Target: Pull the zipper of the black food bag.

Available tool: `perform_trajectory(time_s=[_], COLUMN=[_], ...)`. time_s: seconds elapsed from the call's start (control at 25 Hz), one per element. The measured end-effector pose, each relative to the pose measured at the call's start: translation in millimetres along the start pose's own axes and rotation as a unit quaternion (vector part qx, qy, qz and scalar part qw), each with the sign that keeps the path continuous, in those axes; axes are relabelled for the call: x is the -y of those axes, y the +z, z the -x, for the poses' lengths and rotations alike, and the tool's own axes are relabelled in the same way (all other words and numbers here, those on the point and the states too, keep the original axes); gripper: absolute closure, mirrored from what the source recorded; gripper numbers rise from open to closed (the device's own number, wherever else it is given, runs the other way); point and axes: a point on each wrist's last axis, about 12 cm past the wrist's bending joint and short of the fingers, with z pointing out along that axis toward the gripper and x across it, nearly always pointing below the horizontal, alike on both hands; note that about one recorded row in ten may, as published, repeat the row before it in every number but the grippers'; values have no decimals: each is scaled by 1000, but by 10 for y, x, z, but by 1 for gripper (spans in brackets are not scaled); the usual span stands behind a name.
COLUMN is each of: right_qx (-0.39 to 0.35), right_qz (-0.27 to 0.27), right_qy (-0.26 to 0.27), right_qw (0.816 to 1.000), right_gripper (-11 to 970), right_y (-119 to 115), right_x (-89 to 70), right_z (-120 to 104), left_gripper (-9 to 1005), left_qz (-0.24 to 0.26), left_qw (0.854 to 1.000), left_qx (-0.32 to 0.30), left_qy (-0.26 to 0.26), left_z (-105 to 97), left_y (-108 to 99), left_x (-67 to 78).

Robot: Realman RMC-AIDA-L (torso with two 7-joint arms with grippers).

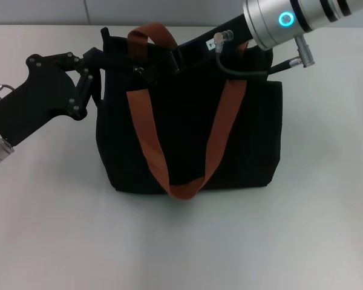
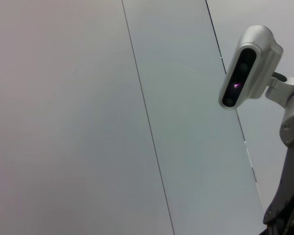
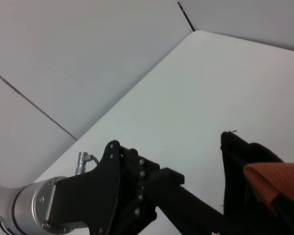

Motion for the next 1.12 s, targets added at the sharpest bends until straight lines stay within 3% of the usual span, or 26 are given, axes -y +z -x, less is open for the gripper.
perform_trajectory(time_s=[1.12], right_qx=[5], right_qz=[-46], right_qy=[-2], right_qw=[999], right_gripper=[958], right_y=[-240], right_x=[48], right_z=[-93], left_gripper=[972], left_qz=[6], left_qw=[1000], left_qx=[2], left_qy=[0], left_z=[6], left_y=[10], left_x=[-20])
